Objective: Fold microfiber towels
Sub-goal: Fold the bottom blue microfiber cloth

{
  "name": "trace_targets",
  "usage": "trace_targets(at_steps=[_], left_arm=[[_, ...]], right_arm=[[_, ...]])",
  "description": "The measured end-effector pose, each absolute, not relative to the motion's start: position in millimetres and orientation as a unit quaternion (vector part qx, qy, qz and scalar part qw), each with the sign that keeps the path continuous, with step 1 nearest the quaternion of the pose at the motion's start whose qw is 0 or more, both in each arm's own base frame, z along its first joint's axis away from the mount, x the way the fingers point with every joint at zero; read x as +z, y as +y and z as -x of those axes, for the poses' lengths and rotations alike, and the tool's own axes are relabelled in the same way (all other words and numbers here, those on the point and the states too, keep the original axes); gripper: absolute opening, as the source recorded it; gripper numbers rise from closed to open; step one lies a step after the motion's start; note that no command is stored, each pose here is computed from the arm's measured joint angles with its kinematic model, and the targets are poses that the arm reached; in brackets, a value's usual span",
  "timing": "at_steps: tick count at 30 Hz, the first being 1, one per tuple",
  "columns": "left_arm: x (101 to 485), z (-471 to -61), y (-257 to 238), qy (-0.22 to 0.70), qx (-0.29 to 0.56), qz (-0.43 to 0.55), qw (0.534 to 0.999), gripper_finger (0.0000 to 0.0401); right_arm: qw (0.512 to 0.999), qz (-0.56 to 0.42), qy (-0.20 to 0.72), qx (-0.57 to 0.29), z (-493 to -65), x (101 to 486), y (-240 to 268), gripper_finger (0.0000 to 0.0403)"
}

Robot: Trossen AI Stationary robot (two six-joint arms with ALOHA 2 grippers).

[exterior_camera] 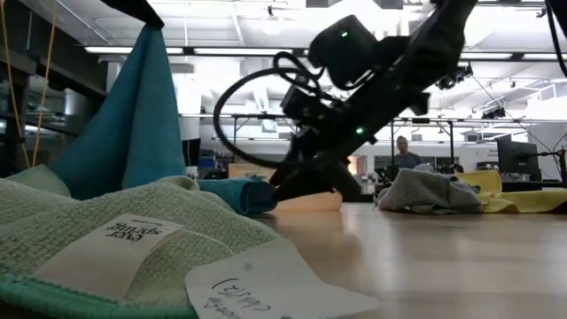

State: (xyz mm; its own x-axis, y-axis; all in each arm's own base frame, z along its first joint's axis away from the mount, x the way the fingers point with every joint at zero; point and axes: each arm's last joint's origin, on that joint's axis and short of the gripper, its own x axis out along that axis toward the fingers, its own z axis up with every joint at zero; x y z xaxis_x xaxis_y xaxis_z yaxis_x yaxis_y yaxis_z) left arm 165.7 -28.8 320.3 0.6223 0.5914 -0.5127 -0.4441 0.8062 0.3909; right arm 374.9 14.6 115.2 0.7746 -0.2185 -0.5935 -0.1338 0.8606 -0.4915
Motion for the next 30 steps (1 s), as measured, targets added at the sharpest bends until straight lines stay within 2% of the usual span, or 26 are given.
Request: trace_targets(at_steps=[11,18,30], left_arm=[[320.4,-165.7,-28.9,0.323,0.290,-0.112,0.894,0.0000],[320.3,-165.7,-28.9,0.323,0.291,-0.110,0.894,0.0000],[319.9,-165.9,-29.5,0.327,0.280,-0.105,0.896,0.0000]], right_arm=[[0.908,0.254,0.332,-0.018,-378.8,118.2,7.4,0.0135],[0.892,0.300,0.336,-0.037,-378.9,119.2,6.3,0.0112],[0.870,0.346,0.347,-0.053,-377.7,119.7,6.8,0.0108]])
